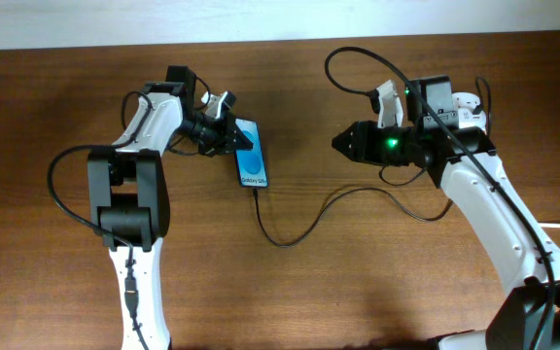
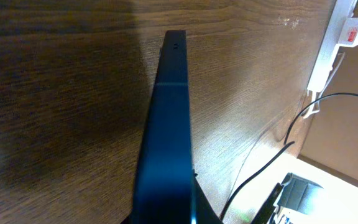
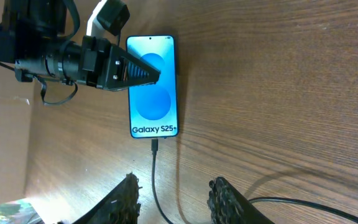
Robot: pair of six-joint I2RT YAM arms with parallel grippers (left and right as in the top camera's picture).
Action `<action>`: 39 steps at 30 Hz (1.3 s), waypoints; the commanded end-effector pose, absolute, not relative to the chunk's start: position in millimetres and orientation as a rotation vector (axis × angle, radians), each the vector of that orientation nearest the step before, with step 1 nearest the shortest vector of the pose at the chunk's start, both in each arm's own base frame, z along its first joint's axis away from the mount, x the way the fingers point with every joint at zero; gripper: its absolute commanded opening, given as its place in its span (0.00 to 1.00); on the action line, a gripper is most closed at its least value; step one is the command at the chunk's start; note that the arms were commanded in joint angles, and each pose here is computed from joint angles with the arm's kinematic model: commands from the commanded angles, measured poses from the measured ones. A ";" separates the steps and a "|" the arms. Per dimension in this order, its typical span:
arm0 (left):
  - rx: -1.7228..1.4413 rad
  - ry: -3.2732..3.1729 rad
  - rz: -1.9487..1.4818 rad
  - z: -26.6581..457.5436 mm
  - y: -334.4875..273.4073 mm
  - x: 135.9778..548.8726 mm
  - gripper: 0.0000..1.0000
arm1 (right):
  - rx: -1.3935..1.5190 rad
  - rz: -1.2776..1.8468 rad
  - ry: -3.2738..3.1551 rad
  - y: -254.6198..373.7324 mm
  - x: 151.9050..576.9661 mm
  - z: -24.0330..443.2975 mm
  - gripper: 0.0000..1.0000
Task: Plug charger to phone and switch on socket
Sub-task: 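Release the plug and lower the phone flat with the left gripper, then move the right gripper to the power strip switch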
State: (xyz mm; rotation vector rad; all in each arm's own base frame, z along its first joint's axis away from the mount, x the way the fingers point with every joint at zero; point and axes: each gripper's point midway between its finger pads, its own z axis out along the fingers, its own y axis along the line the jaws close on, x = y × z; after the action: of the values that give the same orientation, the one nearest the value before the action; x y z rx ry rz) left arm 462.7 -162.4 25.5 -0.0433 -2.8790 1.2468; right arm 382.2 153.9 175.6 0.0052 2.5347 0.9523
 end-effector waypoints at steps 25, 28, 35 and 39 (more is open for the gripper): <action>0.066 -3.288 0.286 67.5 -66.6 499.6 0.71 | -0.068 0.840 2.510 142.9 382.7 185.6 0.40; 0.073 -3.409 0.316 138.3 -60.2 504.5 0.71 | -0.044 0.779 2.518 125.7 383.6 198.6 0.39; 0.050 -3.653 0.384 263.7 -56.4 480.2 0.90 | 0.282 0.506 2.462 7.1 383.3 243.8 0.34; 0.046 -3.666 0.390 272.1 -56.7 475.9 0.99 | 0.572 0.279 2.396 -87.7 370.0 247.7 0.35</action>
State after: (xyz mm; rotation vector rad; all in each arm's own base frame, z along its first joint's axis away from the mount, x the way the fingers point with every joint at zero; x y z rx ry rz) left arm 475.7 -59.4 268.8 0.0355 -3.6559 0.4020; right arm 377.5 -38.3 239.5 0.4533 2.4442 0.4382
